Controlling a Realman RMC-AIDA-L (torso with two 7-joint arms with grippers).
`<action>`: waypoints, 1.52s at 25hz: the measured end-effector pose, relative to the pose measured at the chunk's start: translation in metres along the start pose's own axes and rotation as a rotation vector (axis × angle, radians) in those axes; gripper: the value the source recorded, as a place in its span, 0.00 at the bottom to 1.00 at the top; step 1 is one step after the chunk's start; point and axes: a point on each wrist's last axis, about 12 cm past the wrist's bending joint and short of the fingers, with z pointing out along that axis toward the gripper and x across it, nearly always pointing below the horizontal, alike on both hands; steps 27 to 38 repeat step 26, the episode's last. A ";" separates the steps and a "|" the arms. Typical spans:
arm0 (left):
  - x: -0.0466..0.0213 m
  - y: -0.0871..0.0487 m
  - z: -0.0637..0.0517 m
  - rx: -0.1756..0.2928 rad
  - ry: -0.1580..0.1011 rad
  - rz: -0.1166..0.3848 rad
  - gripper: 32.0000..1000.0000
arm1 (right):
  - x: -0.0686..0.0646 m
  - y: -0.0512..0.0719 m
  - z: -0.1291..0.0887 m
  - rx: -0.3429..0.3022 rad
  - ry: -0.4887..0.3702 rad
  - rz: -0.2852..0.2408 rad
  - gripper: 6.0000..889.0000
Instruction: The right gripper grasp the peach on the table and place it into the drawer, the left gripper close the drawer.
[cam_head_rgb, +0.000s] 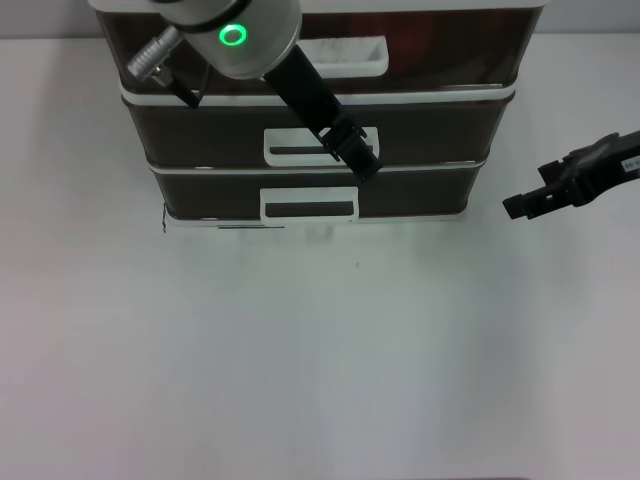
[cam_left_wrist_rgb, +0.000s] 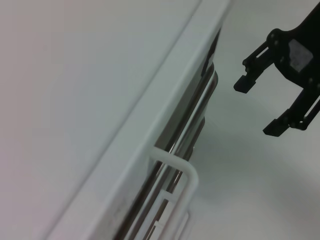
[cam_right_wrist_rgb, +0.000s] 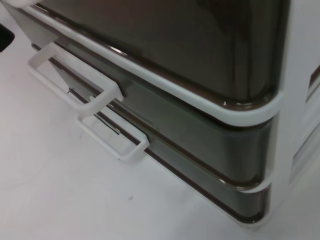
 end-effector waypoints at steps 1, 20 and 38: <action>0.0000 0.000 0.000 0.001 0.000 0.000 0.79 | 0.000 0.000 0.000 0.000 0.000 0.000 0.98; 0.0035 -0.014 0.000 0.127 -0.009 -0.006 0.79 | 0.001 0.001 0.003 0.001 -0.006 -0.004 0.98; 0.0057 -0.015 0.000 0.139 0.006 -0.006 0.79 | 0.002 0.000 0.003 0.010 -0.008 -0.004 0.98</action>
